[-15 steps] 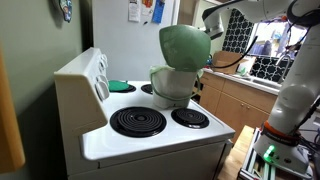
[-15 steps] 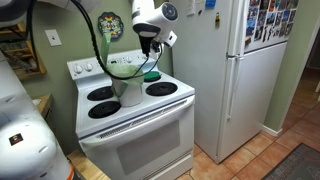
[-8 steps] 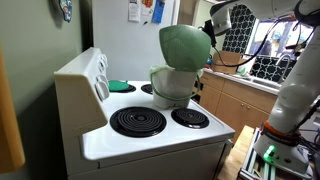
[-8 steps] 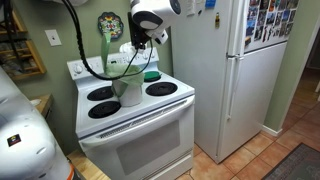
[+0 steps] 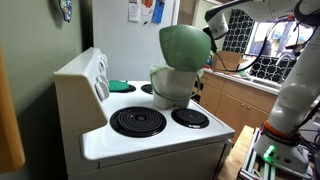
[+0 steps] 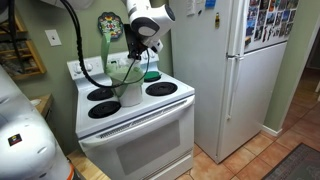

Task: Open the bin, pick the serviette, put it in the bin and then close the bin.

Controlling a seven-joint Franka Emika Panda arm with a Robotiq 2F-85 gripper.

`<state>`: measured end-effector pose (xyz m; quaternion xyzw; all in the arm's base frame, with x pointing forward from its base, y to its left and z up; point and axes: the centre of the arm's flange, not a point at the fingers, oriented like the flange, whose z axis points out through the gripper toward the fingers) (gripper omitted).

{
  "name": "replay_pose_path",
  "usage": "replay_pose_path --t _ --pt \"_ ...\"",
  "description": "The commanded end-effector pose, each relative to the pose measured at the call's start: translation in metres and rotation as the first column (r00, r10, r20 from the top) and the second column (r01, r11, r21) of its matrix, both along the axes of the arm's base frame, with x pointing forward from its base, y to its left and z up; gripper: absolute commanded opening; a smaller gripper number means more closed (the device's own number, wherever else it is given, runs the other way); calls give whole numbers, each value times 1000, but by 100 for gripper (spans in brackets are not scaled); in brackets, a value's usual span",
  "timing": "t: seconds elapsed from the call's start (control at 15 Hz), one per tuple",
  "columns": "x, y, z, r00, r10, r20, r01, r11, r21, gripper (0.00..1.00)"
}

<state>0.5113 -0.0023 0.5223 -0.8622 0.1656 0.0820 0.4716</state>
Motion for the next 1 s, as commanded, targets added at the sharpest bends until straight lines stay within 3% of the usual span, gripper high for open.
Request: replay_pose_path --t 0.0,0.33,0.6,0.73,0.87,0.93 --pt "-5 10 -8 1000 25 -8 -25 1000 -17 34" --pt "-12 7 17 998 54 38 -55 998 30 72" --pt "-12 -5 34 993 41 110 -43 999 20 99" --pt "-12 -12 47 980 49 193 -51 999 8 100" --pt "-9 -15 65 960 -28 277 5 996 85 100" --pt "-6 -11 54 978 19 208 -27 999 37 100"
